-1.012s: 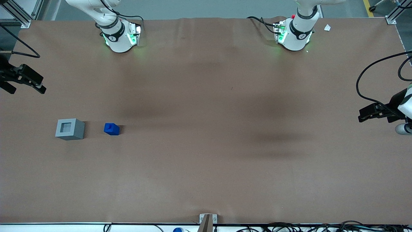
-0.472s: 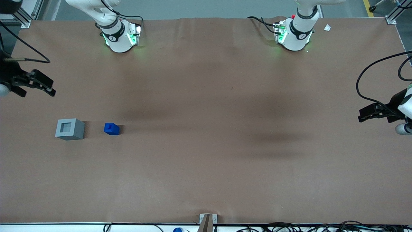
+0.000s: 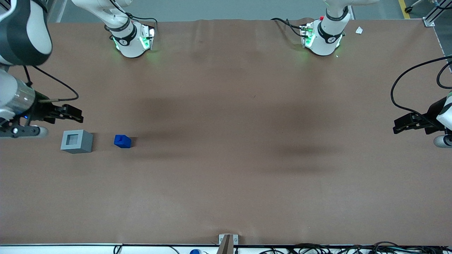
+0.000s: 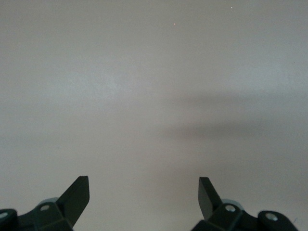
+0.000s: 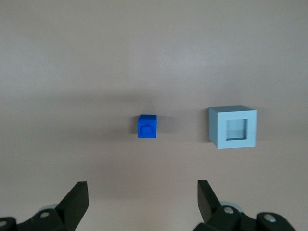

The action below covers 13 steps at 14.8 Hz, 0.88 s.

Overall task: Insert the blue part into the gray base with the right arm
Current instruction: 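Move the open right gripper down over the blue block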

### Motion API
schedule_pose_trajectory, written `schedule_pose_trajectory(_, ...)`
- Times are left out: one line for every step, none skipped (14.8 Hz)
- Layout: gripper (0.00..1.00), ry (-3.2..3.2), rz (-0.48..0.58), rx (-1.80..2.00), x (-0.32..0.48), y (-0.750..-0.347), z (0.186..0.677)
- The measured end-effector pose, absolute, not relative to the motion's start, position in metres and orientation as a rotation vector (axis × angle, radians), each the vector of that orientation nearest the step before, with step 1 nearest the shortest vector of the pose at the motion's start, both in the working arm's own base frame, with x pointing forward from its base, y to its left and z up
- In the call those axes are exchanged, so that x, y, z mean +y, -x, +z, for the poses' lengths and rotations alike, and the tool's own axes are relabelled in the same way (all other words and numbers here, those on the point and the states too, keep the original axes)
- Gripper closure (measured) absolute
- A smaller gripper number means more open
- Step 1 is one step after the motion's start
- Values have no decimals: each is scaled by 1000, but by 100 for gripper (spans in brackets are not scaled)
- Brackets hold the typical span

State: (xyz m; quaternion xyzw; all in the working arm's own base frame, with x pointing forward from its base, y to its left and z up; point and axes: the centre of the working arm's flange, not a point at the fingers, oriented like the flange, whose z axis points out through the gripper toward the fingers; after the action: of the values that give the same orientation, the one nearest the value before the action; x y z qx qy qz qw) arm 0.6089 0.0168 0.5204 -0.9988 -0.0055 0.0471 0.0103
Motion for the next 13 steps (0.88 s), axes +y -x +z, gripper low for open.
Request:
schedule_pose_trajectory(0, 3112, 178, -14, 17, -614, 506)
schedule_pose_trajectory(0, 3109, 197, -12, 17, -619, 492)
schedule_pose_trajectory(0, 3107, 207, -10, 18, -623, 478)
schedule_pose_trajectory(0, 3105, 211, -8, 18, -627, 465)
schedule_pose_trajectory(0, 3105, 217, -7, 18, -629, 453)
schedule_pose_trajectory(0, 3104, 227, -6, 18, -630, 441)
schedule_pose_trajectory(0, 3103, 240, -6, 19, -631, 430)
schedule_pose_trajectory(0, 3102, 257, -7, 19, -632, 418)
schedule_pose_trajectory(0, 3101, 271, -8, 20, -633, 407)
schedule_pose_trajectory(0, 3101, 275, -10, 21, -634, 396)
schedule_pose_trajectory(0, 3102, 271, -13, 23, -635, 385)
schedule_pose_trajectory(0, 3103, 266, -19, 26, -635, 372)
schedule_pose_trajectory(0, 3104, 260, -24, 29, -633, 359)
